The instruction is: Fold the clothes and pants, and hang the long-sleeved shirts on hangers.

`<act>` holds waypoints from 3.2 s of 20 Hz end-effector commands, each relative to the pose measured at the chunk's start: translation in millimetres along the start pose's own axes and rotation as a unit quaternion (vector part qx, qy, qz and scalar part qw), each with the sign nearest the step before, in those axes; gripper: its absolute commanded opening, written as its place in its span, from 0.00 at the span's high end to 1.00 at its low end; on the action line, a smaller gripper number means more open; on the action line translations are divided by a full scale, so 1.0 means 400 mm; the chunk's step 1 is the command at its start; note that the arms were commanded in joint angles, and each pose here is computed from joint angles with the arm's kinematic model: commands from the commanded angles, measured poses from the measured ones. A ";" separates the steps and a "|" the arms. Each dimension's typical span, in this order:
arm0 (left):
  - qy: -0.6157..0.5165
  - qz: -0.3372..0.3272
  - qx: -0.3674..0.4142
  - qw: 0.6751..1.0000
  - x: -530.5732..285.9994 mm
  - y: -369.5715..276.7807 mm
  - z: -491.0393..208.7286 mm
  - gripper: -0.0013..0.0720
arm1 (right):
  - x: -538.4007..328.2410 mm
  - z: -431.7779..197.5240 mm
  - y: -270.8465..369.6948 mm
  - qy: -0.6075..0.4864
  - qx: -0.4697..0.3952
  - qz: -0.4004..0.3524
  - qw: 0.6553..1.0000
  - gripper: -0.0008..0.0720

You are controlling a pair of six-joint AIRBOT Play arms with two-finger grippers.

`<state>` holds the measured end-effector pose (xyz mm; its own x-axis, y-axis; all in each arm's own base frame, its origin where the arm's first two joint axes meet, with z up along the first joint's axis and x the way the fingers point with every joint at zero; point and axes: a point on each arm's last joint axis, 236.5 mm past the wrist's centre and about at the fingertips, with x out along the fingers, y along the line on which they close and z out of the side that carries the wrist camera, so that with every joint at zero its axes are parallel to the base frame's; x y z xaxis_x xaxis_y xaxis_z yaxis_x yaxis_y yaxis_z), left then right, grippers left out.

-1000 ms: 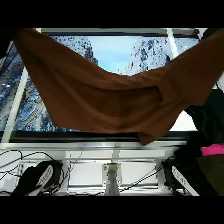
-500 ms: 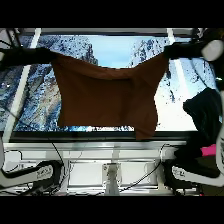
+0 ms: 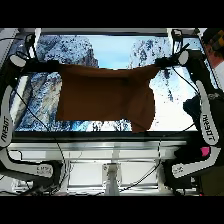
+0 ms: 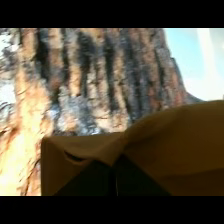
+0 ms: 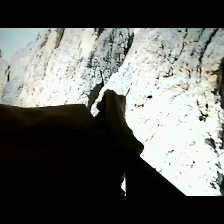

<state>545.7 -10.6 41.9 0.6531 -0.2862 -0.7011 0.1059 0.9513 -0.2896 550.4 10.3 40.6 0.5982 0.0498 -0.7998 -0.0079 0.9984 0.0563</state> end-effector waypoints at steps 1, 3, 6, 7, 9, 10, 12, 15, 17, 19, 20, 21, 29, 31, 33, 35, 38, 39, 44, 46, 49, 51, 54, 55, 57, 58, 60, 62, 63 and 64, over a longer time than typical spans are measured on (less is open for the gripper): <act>0.030 0.039 -0.042 0.998 0.007 0.073 -0.041 0.97 | 0.007 -0.073 -0.043 0.061 0.058 0.019 0.996 0.97; 0.058 0.031 -0.045 0.997 0.004 0.065 -0.075 0.97 | -0.003 -0.118 -0.008 0.102 0.057 0.050 0.992 0.97; 0.105 0.032 -0.035 0.993 -0.004 0.065 -0.129 0.97 | -0.017 -0.156 0.026 0.135 0.038 0.080 0.987 0.97; 0.118 0.039 -0.027 0.992 -0.007 0.075 -0.145 0.97 | -0.017 -0.161 0.028 0.138 0.039 0.082 0.986 0.97; 0.145 0.040 -0.027 0.988 0.000 0.082 -0.181 0.97 | -0.012 -0.174 0.041 0.145 0.045 0.092 0.984 0.97; 0.159 0.037 -0.030 0.986 0.009 0.083 -0.201 0.97 | -0.007 -0.187 0.046 0.150 0.046 0.097 0.983 0.97; 0.188 0.032 -0.039 0.981 0.034 0.088 -0.245 0.97 | 0.007 -0.230 0.048 0.171 0.050 0.099 0.979 0.97; 0.216 0.031 -0.062 0.974 0.063 0.098 -0.294 0.96 | 0.021 -0.310 0.057 0.212 0.059 0.105 0.970 0.97; 0.222 0.031 -0.064 0.972 0.070 0.101 -0.304 0.96 | 0.029 -0.344 0.063 0.227 0.065 0.109 0.966 0.97; 0.222 0.031 -0.065 0.972 0.070 0.101 -0.305 0.96 | 0.033 -0.362 0.062 0.235 0.067 0.108 0.964 0.95; 0.223 0.031 -0.064 0.972 0.070 0.101 -0.305 0.95 | 0.033 -0.361 0.062 0.234 0.066 0.108 0.964 0.84; 0.223 0.031 -0.064 0.972 0.070 0.101 -0.305 0.78 | 0.033 -0.361 0.062 0.234 0.066 0.108 0.964 0.76; 0.237 0.018 -0.072 0.969 0.023 0.084 -0.306 0.01 | -0.011 -0.382 0.013 0.255 0.032 0.071 0.964 0.54; 0.217 0.025 -0.074 0.973 -0.014 0.098 -0.272 0.02 | -0.050 -0.392 -0.016 0.268 0.001 0.056 0.962 0.54; 0.188 0.035 -0.075 0.979 -0.069 0.126 -0.227 0.02 | -0.084 -0.409 -0.028 0.282 -0.019 0.067 0.957 0.54; 0.153 0.049 -0.073 0.984 -0.142 0.162 -0.179 0.02 | -0.106 -0.454 -0.039 0.304 -0.023 0.087 0.948 0.54; 0.107 0.074 -0.084 0.988 -0.246 0.210 -0.125 0.02 | -0.125 -0.536 0.003 0.309 0.004 0.162 0.937 0.54; 0.096 0.080 -0.087 0.988 -0.275 0.222 -0.115 0.02 | -0.129 -0.555 0.026 0.298 0.021 0.189 0.935 0.54; 0.087 0.088 -0.095 0.988 -0.326 0.236 -0.109 0.02 | -0.119 -0.698 0.094 0.307 0.084 0.232 0.919 0.51; 0.087 0.088 -0.095 0.988 -0.326 0.236 -0.109 0.02 | -0.099 -0.736 0.112 0.303 0.108 0.237 0.917 0.51; 0.089 0.087 -0.095 0.988 -0.326 0.235 -0.112 0.02 | -0.082 -0.771 0.112 0.303 0.126 0.228 0.917 0.52; 0.092 0.086 -0.095 0.987 -0.326 0.233 -0.115 0.02 | -0.078 -0.786 0.114 0.305 0.132 0.227 0.916 0.52; 0.095 0.085 -0.096 0.987 -0.327 0.231 -0.118 0.02 | -0.078 -0.815 0.136 0.307 0.147 0.239 0.910 0.52; 0.097 0.084 -0.096 0.987 -0.327 0.230 -0.121 0.02 | -0.081 -0.824 0.149 0.306 0.148 0.250 0.907 0.52; 0.103 0.082 -0.097 0.987 -0.328 0.226 -0.128 0.02 | -0.086 -0.835 0.177 0.299 0.158 0.272 0.901 0.54; 0.107 0.081 -0.097 0.986 -0.328 0.224 -0.132 0.02 | -0.085 -0.839 0.182 0.297 0.164 0.276 0.899 0.58; 0.111 0.079 -0.097 0.986 -0.330 0.222 -0.137 0.02 | -0.086 -0.849 0.185 0.298 0.162 0.277 0.899 0.66; 0.116 0.078 -0.099 0.985 -0.334 0.224 -0.145 0.02 | -0.089 -0.838 0.182 0.289 0.159 0.275 0.903 0.66; 0.125 0.074 -0.092 0.985 -0.335 0.220 -0.157 0.09 | -0.090 -0.829 0.179 0.282 0.157 0.273 0.906 0.66; 0.137 0.069 -0.083 0.985 -0.334 0.215 -0.177 0.20 | -0.091 -0.818 0.177 0.274 0.155 0.270 0.910 0.68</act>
<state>424.5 105.5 70.7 0.4585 -0.1781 -0.8706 -0.1379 0.9536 -0.2677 259.7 89.8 -125.4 0.0462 0.6317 -0.7738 0.1090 0.7668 0.6325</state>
